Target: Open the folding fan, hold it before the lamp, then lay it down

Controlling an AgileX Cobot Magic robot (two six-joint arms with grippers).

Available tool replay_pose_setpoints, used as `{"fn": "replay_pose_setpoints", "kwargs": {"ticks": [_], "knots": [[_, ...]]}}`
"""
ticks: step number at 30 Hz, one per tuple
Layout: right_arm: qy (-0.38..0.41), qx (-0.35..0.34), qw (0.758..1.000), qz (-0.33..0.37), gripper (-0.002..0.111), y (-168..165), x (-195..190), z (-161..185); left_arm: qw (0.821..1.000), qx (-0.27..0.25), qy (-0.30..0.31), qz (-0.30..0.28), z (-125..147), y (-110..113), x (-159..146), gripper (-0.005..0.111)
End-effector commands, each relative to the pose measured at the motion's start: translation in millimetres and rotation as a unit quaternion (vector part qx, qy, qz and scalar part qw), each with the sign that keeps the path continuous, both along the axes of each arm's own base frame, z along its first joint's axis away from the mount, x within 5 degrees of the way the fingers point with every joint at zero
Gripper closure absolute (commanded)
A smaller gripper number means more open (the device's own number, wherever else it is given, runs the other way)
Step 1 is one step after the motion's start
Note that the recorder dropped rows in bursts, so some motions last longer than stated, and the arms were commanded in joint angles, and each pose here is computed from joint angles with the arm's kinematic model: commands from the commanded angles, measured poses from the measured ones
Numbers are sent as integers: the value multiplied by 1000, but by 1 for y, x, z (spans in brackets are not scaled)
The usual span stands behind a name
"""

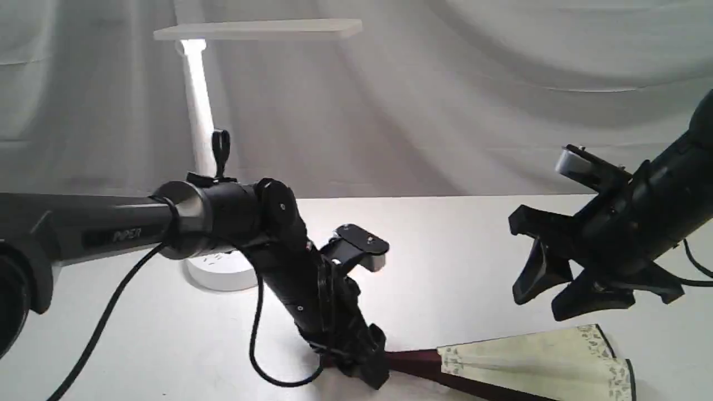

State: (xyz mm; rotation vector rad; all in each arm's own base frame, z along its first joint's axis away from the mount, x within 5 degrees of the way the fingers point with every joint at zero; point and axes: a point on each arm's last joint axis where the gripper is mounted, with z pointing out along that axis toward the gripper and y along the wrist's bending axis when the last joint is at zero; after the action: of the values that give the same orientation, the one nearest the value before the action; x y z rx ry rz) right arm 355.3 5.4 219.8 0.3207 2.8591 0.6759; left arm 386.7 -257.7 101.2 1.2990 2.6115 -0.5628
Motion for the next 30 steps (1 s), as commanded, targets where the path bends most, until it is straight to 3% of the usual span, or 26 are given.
{"fn": "replay_pose_setpoints", "kwargs": {"ticks": [1,5,7,13,20,24,30], "knots": [[-4,4,1000,2,64,0,-2,3,997,25,31,-71,-9,-20,-26,40],[7,9,1000,7,64,1,-4,3,993,45,11,-112,-11,-38,-41,40],[14,12,1000,-1,64,1,-5,3,994,50,-2,-97,-11,-45,-43,40],[14,35,999,-20,64,3,-4,5,998,30,-29,38,-10,-56,-35,40],[7,53,998,-33,64,6,-1,7,985,24,-55,159,-10,-54,-22,40],[5,52,998,-34,64,5,-1,7,972,38,-47,227,-10,-50,-20,40],[-10,47,997,-53,64,4,3,7,929,14,4,370,-10,-50,-18,40]]}}
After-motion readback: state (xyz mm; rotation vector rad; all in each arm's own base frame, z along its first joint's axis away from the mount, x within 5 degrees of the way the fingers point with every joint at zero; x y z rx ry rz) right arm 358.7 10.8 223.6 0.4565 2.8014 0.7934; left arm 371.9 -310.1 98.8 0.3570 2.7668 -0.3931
